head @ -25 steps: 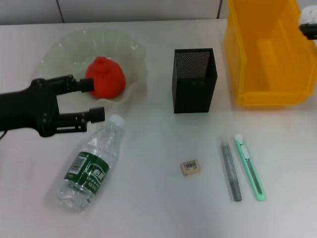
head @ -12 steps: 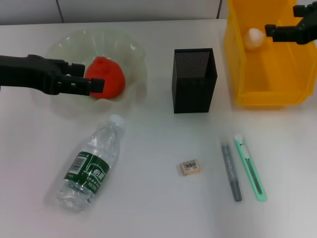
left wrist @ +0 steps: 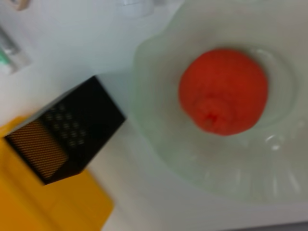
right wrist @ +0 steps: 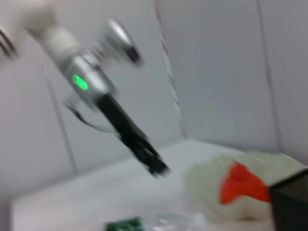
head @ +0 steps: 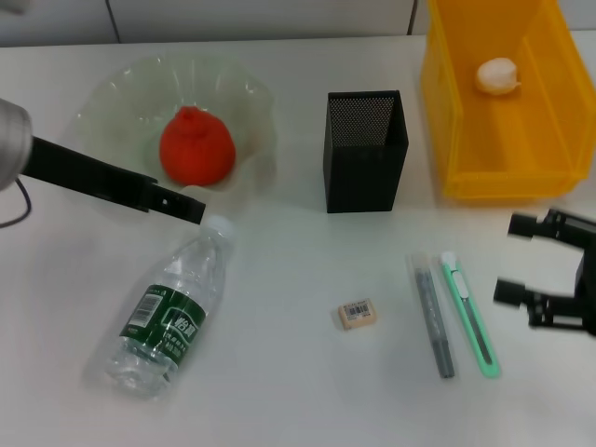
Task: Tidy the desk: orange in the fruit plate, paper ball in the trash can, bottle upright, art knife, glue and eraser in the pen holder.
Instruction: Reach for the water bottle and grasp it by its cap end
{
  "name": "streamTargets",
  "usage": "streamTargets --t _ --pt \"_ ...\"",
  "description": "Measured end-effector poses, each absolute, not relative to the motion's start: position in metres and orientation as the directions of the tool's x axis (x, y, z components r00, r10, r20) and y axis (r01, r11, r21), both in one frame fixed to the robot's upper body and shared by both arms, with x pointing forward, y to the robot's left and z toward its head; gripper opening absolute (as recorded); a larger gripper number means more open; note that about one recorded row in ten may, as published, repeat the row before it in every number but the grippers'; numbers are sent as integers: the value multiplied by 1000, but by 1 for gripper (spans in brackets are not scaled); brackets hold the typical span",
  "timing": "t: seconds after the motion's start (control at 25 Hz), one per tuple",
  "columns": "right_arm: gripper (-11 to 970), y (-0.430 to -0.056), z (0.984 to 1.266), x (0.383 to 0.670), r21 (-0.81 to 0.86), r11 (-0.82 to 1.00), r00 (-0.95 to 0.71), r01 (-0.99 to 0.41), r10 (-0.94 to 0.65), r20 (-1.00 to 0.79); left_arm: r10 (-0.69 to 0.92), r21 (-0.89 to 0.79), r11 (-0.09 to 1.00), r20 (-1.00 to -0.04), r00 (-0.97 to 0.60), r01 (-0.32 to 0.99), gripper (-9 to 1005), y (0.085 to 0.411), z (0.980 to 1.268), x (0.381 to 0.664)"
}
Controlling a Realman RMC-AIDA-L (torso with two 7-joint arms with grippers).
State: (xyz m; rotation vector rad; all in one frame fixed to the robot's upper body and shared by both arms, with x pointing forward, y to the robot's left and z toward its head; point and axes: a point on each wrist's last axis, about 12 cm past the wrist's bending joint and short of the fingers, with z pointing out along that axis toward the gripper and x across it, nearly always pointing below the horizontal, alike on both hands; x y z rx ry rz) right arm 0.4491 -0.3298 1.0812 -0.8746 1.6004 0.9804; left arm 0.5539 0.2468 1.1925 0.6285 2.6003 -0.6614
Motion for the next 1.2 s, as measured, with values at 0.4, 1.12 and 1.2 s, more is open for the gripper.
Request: streamTargets --t 0.4,1.12,1.2 --pt "851 -324 1056 439 196 384 -214 -902 -3 -977 345 -313 817 -410 -844 485 788 215 1159 567" --pt "852 -325 1055 444 195 409 -216 -892 -7 -976 386 -235 827 -422 -820 510 703 195 1129 573" --pt "852 -325 1055 444 198 409 -219 -891 -6 -976 401 -219 827 -418 -815 519 693 190 1124 574"
